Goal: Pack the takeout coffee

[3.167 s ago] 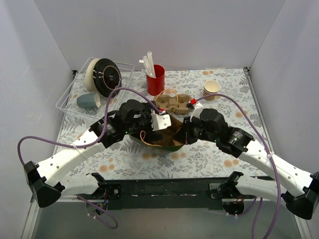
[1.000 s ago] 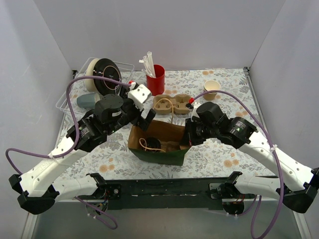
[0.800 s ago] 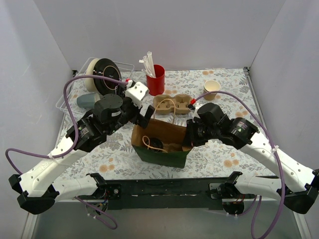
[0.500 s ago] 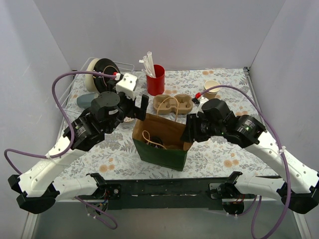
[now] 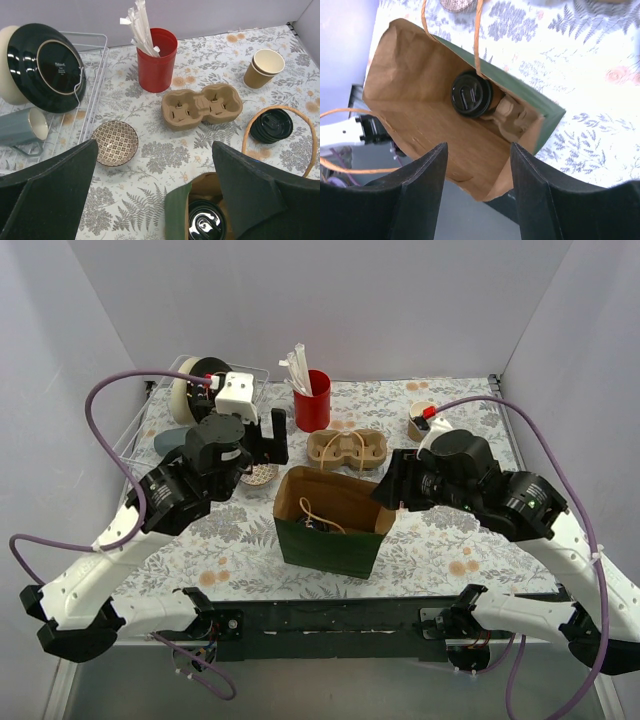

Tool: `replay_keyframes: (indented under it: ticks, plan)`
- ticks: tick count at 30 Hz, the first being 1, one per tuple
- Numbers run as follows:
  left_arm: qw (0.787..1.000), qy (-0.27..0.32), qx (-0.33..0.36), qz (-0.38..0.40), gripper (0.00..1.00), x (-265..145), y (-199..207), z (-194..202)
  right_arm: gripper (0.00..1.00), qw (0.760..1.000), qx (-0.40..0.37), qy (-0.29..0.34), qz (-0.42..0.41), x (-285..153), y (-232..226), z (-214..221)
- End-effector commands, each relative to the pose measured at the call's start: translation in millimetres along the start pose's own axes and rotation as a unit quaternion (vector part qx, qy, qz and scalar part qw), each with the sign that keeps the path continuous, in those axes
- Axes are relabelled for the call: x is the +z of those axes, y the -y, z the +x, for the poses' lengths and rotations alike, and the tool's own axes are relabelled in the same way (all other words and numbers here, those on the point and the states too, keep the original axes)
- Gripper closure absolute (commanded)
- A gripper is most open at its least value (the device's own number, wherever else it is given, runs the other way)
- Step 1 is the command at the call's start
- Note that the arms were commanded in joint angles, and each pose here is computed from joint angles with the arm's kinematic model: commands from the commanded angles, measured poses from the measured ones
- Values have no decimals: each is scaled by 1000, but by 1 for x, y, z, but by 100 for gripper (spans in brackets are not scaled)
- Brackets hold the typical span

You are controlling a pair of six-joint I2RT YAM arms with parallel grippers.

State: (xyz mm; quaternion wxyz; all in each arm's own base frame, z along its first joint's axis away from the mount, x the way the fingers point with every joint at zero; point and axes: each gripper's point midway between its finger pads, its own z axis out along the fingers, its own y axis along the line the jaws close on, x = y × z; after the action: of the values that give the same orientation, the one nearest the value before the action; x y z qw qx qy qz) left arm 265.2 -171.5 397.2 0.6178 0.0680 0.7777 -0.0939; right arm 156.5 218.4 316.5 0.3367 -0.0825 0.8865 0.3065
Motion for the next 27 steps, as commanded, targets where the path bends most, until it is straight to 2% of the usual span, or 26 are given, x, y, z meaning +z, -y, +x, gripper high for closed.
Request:
replay_keyframes:
  ticks: [1,5,7,10,15,17,18,21,22,24,25,27]
  plan:
    - [998,-18,-35,-38,2,0,-9,4,39,994,14,109,-11,-20,-8,-46]
    - [995,-27,-63,-72,2,1,-24,0,39,985,-10,170,-17,-24,-19,-80]
    - [992,-46,-66,-100,2,17,-33,4,39,982,-13,190,-17,-27,-26,-96]
    - [990,-59,-106,-69,8,44,-34,-7,41,978,-22,204,-33,-31,-36,-107]
    - [981,-42,-186,-36,14,90,-29,-38,42,978,-38,198,-55,-35,-45,-107]
    - [975,-65,-208,-33,18,126,-30,-25,43,980,-40,185,-53,-33,-42,-99]
    - [976,-67,-206,-29,23,138,-32,-21,43,982,-42,177,-56,-32,-42,-94]
    - [984,-51,-170,27,24,183,-12,-14,43,983,-44,166,-58,-32,-35,-82]
    - [984,-44,-169,33,29,196,-9,-16,43,982,-44,173,-62,-38,-34,-81]
    - [983,-84,-164,20,42,235,-6,16,43,981,-47,177,-58,-41,-28,-76]
    - [984,-73,-162,33,50,242,0,1,43,981,-50,179,-57,-43,-26,-75]
    - [982,-102,-156,38,51,262,11,24,43,981,-56,178,-51,-47,-22,-73]
